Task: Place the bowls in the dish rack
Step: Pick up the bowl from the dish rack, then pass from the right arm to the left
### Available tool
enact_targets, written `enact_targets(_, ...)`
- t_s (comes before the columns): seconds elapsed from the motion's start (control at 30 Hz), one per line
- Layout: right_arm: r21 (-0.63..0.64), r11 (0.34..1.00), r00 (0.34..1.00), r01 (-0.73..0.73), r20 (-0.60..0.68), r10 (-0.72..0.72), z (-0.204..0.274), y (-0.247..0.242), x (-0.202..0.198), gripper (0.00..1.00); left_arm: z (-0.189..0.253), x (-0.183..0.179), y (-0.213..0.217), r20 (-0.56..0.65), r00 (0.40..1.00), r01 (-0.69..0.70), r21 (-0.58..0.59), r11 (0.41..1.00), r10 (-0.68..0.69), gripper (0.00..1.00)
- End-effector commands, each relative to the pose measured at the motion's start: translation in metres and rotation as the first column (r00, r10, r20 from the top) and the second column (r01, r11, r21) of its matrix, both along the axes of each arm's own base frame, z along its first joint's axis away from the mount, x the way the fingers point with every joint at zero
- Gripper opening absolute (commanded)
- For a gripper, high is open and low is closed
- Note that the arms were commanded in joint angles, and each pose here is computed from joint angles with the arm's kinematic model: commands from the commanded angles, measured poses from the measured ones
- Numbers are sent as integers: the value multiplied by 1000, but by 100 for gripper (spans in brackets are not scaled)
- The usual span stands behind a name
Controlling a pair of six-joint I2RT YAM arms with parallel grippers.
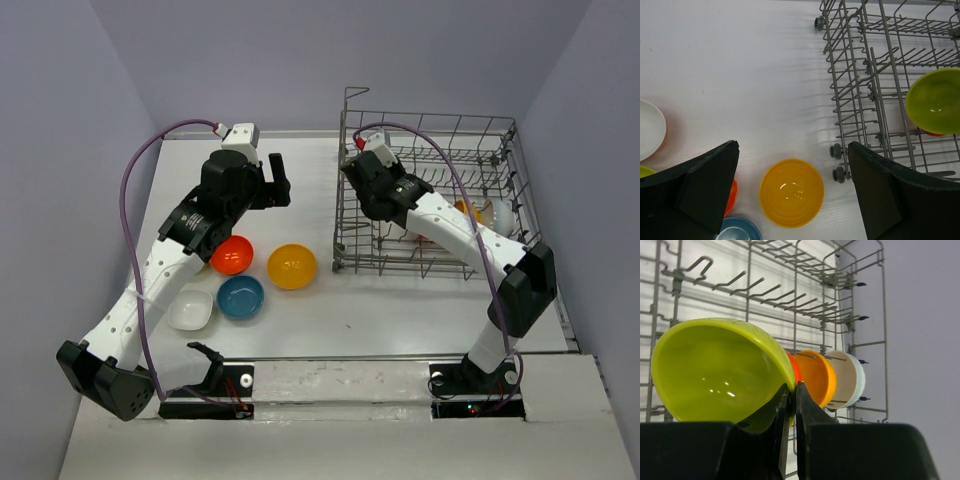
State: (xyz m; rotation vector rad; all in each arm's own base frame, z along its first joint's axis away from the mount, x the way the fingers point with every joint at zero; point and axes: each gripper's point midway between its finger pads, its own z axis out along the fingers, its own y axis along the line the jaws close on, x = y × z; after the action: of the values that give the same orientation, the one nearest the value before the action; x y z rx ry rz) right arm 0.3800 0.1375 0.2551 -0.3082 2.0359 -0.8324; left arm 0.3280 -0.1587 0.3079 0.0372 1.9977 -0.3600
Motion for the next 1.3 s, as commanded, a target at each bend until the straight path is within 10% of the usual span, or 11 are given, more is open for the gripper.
enact_targets(0.0, 74, 994, 973, 81, 209, -94, 61, -20, -5, 1, 15, 2, -2, 43, 999, 6, -28, 1000, -5, 99)
enact_targets(0.6, 503, 844, 941, -187, 339, 6, 161, 19, -8, 1, 92, 4, -77, 196, 975, 131, -140, 981, -102, 96)
enact_targets(1.27, 609, 727, 933, -317, 337, 124, 176, 33, -35, 1, 123, 29, -160, 273, 954, 177, -189, 966, -121, 93)
